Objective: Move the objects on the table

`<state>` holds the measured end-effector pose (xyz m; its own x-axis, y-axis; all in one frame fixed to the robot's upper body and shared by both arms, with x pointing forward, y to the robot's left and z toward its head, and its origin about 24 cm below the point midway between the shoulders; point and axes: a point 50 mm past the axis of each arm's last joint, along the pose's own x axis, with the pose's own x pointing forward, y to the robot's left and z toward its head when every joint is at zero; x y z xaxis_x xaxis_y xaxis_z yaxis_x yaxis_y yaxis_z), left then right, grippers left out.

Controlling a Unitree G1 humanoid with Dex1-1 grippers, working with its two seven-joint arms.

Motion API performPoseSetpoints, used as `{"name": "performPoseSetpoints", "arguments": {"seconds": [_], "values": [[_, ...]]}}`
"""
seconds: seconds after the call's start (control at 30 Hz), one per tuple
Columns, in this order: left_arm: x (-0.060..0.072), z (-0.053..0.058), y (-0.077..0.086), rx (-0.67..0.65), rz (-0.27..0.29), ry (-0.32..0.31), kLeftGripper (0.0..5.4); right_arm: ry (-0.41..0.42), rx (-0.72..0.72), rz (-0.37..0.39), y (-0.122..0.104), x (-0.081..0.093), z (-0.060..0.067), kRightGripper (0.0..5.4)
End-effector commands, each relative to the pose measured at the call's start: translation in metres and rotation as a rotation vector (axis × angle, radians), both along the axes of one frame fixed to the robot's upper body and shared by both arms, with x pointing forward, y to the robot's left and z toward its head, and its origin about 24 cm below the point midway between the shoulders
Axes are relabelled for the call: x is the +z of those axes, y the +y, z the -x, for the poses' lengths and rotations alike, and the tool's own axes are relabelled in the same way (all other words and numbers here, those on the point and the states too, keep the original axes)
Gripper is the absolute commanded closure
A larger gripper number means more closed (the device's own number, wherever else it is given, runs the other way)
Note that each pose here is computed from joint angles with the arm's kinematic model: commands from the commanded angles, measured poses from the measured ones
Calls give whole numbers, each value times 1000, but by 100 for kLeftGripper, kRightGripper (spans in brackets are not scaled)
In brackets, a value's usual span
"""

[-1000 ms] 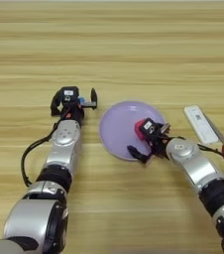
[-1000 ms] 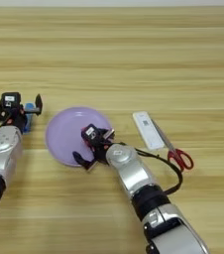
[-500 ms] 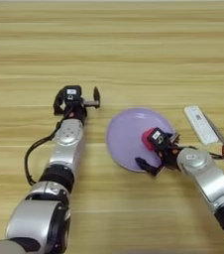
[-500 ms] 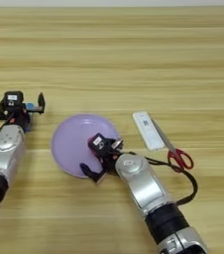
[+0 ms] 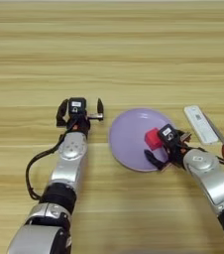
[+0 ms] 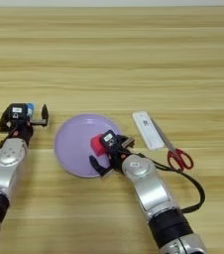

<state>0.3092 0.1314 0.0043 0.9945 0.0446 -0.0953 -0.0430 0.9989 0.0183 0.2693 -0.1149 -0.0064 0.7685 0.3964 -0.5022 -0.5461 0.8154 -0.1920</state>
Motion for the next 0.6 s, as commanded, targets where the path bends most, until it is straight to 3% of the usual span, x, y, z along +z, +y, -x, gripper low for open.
{"name": "performPoseSetpoints", "arguments": {"seconds": [0.03,0.23,0.33,0.43,0.6], "values": [[-3,3,1,4,-9,23,0,-87,-6,-67,3,12,-8,4],[-3,2,2,6,-13,26,0,-180,12,-159,8,27,-10,4],[-3,2,2,8,-14,27,0,-184,23,-166,8,28,-9,4],[-3,2,2,9,-14,27,0,-222,-28,-184,0,35,-15,4],[-3,2,2,10,-14,26,0,-274,-112,-150,-19,41,-25,4]]}}
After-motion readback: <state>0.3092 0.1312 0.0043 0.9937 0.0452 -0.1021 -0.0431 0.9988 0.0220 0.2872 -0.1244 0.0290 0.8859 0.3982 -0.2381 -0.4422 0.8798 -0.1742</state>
